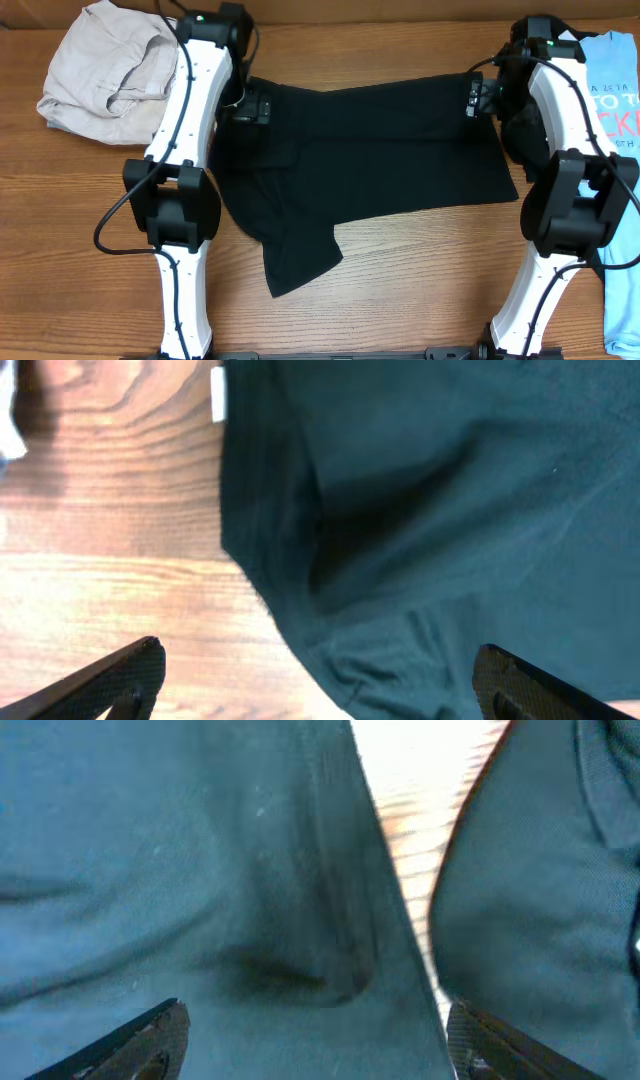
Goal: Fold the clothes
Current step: 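Release the shirt and raise both grippers away, then grasp the black shirt's lower left corner with the left gripper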
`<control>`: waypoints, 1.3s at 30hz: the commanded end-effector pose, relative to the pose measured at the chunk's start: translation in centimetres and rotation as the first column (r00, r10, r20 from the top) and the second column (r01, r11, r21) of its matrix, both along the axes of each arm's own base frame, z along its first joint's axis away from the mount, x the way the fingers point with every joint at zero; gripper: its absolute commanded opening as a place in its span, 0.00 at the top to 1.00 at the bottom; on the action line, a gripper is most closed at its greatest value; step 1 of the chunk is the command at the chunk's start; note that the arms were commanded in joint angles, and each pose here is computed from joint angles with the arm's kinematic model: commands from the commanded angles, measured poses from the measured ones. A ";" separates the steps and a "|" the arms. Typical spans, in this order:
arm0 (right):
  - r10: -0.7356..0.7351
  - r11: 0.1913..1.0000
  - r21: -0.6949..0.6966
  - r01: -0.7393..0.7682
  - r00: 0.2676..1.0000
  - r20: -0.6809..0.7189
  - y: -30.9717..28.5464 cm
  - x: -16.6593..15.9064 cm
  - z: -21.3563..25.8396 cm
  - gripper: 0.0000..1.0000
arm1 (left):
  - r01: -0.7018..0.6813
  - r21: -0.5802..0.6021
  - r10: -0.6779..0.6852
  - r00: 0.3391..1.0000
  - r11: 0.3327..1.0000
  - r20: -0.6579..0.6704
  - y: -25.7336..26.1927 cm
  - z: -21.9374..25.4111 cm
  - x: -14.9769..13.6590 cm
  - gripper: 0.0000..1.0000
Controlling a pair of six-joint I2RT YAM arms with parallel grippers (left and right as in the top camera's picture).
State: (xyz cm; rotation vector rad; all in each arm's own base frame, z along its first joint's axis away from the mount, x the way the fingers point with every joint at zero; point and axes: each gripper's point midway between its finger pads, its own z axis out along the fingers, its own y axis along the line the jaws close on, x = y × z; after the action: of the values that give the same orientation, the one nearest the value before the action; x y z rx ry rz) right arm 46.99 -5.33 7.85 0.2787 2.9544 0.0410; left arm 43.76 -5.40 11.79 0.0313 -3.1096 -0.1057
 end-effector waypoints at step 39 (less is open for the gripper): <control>-0.335 0.941 0.145 0.305 0.900 0.278 1.8 -15.3 16.1 0.00 | 0.210 -0.012 -0.210 0.975 0.978 -0.076 -10.5 -1.7 -21.6 0.01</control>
State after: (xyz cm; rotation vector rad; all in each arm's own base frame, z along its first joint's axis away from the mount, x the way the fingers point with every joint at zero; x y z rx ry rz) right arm 31.56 -3.25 23.67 0.7093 2.5990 0.1825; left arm 25.09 -14.98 11.69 -0.2543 -3.0885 -0.1461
